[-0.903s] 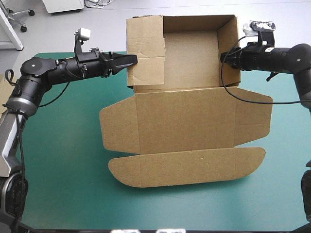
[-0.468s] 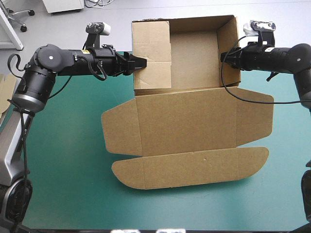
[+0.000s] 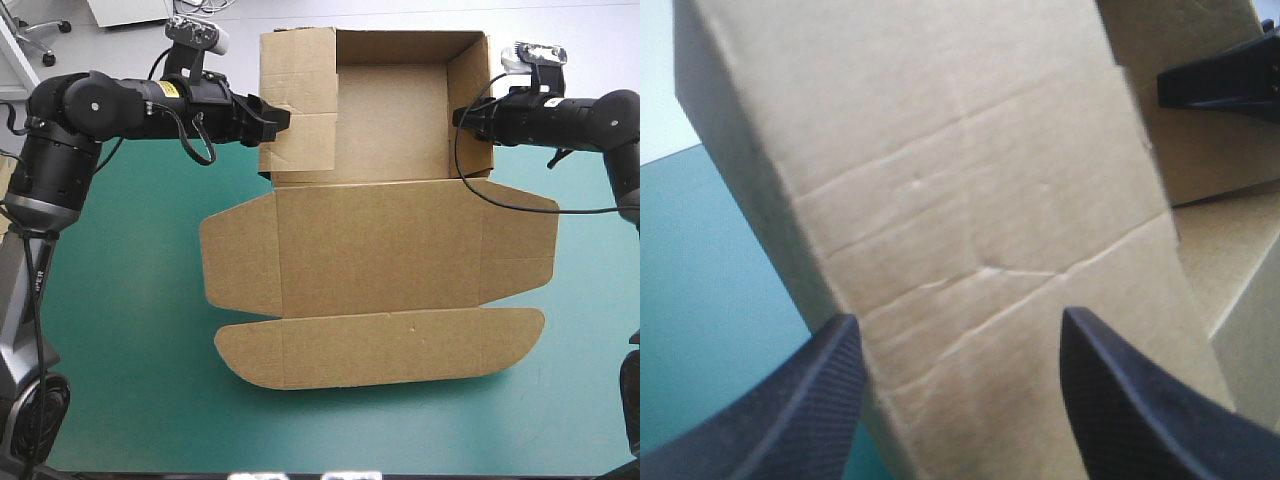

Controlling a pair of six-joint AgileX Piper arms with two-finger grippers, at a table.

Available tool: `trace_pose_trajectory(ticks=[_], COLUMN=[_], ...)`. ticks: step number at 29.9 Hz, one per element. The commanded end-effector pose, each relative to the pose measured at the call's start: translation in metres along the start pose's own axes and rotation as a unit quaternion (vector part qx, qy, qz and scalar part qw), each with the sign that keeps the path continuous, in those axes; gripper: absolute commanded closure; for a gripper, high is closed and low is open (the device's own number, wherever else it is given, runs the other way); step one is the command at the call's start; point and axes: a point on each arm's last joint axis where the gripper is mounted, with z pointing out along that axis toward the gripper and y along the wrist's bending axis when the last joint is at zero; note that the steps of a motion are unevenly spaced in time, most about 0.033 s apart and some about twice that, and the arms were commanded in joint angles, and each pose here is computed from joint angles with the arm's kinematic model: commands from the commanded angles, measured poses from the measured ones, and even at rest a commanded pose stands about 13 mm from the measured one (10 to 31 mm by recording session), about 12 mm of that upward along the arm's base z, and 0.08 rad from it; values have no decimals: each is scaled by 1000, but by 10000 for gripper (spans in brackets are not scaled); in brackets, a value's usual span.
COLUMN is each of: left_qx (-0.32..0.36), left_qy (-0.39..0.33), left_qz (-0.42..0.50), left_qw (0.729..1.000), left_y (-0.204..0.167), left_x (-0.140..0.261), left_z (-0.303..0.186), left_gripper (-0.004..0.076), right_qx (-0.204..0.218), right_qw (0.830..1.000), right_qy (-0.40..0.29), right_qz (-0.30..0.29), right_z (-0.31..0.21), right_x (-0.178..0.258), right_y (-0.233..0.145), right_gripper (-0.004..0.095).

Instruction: Fold the box

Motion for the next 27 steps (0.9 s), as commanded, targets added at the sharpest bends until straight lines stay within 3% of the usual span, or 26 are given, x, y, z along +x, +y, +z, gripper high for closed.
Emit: trace_pose_trajectory(ticks=[1,9,13,19,27], left_qx=[-15,-37,-138,-350,-456], left_qy=[-50,-62,-96,-164,-101], left_qz=[19,30,65,66,-62], left_qw=[998,997,984,920,882], left_y=[-14,-14,-8,18,108], left_x=[-15,-17,-21,-23,19], left_z=[-34,-42,-71,-147,-176], left_gripper=[305,305,310,311,311], right_qx=[-13,-13,-13,-13,-27], right_qw=[998,998,998,998,997], right_qy=[-67,-67,-67,-67,-73], right_qz=[11,12,12,12,23], right_z=[-24,-24,-24,-24,-24], right_x=[-18,-18,-18,-18,-19], right_y=[15,15,15,15,17], right_gripper=[940,940,940,940,940])
